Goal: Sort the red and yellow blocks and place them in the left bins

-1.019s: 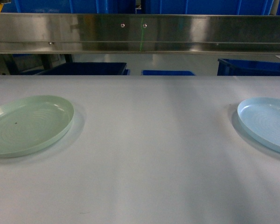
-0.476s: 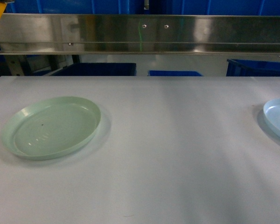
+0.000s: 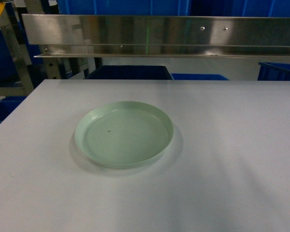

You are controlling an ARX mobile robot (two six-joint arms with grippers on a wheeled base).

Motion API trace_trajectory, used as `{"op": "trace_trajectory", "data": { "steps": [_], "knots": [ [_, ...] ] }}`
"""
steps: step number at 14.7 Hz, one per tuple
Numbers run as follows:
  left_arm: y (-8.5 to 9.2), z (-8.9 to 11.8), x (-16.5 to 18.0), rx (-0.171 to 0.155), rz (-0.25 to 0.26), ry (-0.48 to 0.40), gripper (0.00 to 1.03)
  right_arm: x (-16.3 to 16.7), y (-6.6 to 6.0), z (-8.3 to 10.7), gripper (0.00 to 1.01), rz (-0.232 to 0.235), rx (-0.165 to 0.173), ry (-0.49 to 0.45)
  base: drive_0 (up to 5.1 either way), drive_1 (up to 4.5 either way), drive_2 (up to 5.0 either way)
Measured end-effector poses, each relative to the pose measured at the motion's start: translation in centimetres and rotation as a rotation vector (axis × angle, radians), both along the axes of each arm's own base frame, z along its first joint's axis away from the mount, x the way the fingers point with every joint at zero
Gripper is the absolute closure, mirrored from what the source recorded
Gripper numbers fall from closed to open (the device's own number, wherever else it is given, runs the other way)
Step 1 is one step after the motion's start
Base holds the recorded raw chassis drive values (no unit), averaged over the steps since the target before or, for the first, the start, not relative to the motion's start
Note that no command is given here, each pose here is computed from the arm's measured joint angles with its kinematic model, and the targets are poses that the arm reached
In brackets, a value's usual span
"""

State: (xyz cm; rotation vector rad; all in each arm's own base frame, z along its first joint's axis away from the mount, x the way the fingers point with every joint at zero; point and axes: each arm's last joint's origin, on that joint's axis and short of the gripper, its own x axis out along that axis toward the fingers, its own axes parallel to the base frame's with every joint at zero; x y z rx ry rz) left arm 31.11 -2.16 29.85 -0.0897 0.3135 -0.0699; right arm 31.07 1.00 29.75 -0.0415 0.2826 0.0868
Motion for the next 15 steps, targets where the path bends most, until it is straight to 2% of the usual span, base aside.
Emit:
{"op": "trace_trajectory", "data": {
  "steps": [15],
  "knots": [
    [0.02,-0.05,-0.03,0.0,0.001,0.002,0.76,0.08,0.01,-0.11,0.73,0.002,0.001,0.003,-5.0,2.43,2.4]
  ]
}}
